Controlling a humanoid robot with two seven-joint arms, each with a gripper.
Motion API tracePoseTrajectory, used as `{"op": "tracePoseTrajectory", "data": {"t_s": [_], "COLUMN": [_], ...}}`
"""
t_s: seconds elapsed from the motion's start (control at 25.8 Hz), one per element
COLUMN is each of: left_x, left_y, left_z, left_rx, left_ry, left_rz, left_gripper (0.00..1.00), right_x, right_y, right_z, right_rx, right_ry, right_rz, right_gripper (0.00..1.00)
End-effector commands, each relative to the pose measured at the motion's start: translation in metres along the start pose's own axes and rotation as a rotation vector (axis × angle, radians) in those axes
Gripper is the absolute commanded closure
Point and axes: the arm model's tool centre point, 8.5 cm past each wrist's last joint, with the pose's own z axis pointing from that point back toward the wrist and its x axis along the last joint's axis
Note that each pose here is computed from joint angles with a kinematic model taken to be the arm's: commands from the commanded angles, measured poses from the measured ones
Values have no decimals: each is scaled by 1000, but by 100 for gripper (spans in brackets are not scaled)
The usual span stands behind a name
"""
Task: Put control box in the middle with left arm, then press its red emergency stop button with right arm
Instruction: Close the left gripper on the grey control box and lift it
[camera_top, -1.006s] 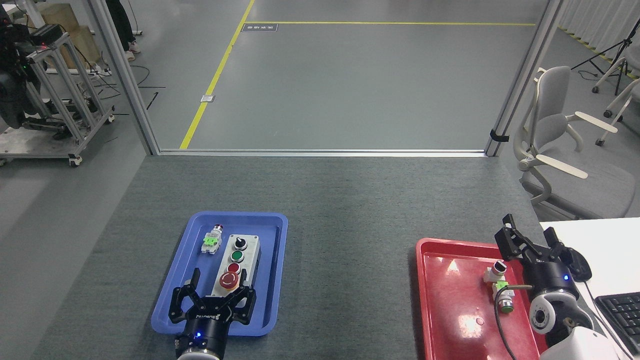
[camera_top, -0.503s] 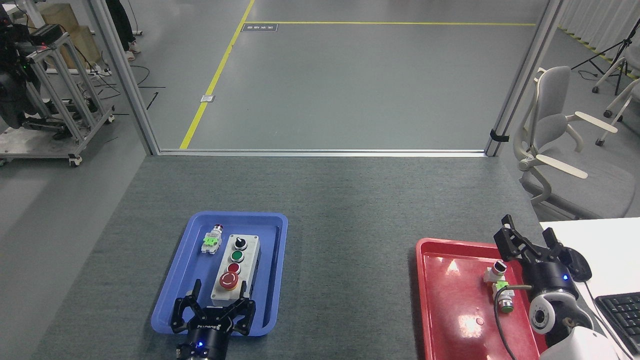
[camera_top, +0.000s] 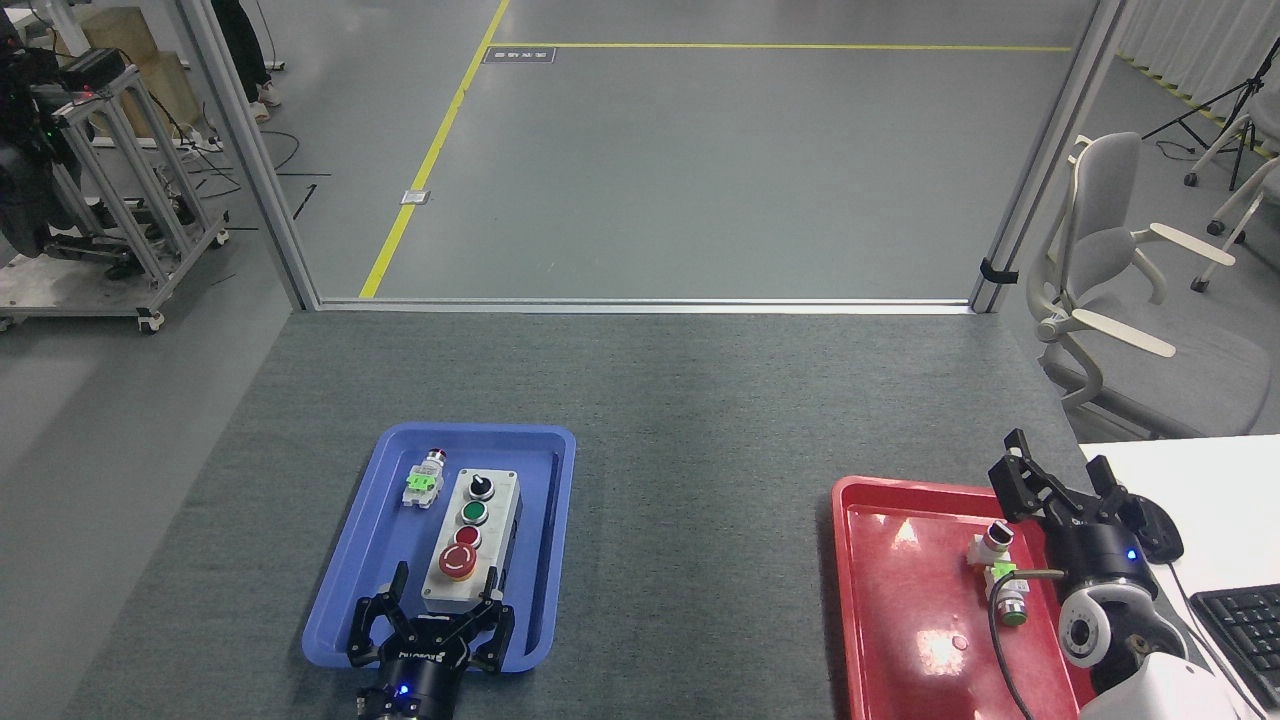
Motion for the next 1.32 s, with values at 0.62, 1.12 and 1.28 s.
{"op": "tracePoseTrajectory", "data": {"t_s": [0.62, 1.12, 1.28], "left_x": [5, 13, 14], "left_y": [-11, -22, -22], "left_z": [-2, -2, -1], "left_rx": [-38, -69, -74], "left_ry": [-63, -46, -37], "left_rz": [30, 71, 112], "left_gripper": [2, 26, 48], "right_x": [0, -2, -2], "right_y": [1, 0, 0], "right_z": [0, 1, 1], "right_rx": [0, 0, 0], "right_ry": [3, 5, 5], "right_rz": [-1, 1, 1], "right_gripper": [0, 0, 0]}}
